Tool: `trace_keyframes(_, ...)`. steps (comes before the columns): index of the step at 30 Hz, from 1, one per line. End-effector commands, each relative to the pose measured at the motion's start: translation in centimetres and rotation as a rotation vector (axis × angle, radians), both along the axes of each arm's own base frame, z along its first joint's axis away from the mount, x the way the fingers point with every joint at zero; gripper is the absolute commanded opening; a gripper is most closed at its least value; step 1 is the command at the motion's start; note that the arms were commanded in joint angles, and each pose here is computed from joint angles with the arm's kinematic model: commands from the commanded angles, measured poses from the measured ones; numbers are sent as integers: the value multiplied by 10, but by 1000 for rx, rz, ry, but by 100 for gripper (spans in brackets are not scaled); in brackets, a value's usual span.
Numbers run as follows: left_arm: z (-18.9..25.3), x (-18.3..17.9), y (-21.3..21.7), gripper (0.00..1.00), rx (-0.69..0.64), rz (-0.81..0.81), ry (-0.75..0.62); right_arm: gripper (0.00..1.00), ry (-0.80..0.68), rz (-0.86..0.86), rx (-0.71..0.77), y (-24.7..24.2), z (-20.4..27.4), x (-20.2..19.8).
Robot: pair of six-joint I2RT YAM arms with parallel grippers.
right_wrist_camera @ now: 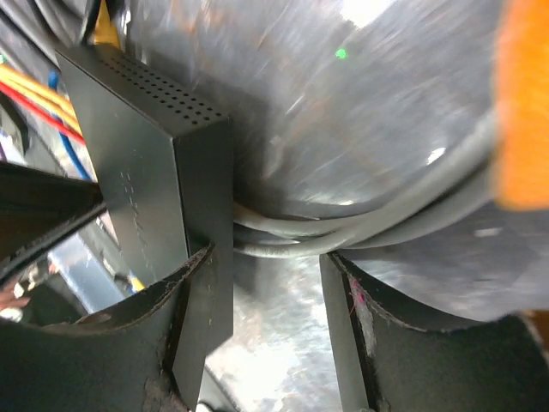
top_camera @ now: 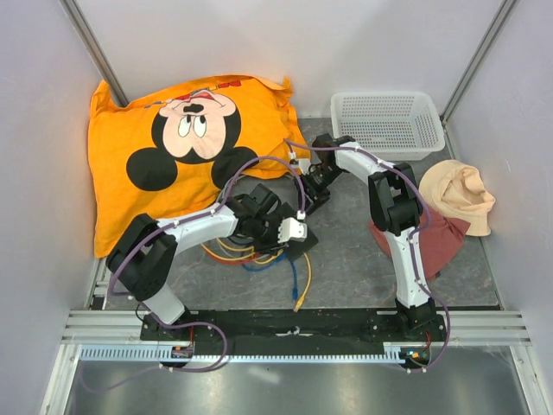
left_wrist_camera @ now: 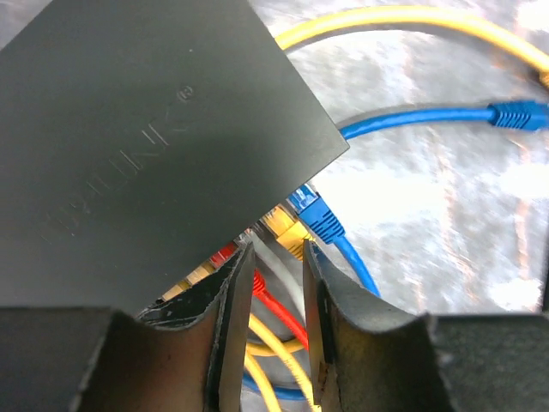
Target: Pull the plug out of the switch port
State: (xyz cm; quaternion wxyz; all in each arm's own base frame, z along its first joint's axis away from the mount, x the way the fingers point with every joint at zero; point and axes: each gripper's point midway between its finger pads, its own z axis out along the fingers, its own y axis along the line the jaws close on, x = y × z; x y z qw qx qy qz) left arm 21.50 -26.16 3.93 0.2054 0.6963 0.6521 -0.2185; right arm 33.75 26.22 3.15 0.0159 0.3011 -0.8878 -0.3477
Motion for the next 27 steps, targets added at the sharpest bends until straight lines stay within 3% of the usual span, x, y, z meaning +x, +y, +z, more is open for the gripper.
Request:
trace_keyframes(1, 55, 97, -37, 39, -155, 105, -339, 60, -49, 5, 123, 26, 14, 16)
trace_keyframes(7, 95, 85, -21, 41, -190, 155, -352, 64, -105, -54, 132, 0, 45, 25)
trace_keyframes(12, 139, 73, 3, 48, -259, 388, -267, 67, -239, -42, 102, -31, 86, 21)
trace_keyframes(17, 148, 64, 24, 60, -330, 608, -117, 69, -482, -56, 89, -47, 147, 18)
trace_keyframes(20, 134, 58, 32, 63, -334, 688, 12, 78, -674, -131, 96, -52, 168, 30)
trace_keyframes(27, 112, 54, 43, 68, -380, 881, 304, 82, -479, -97, 119, -13, 124, -10)
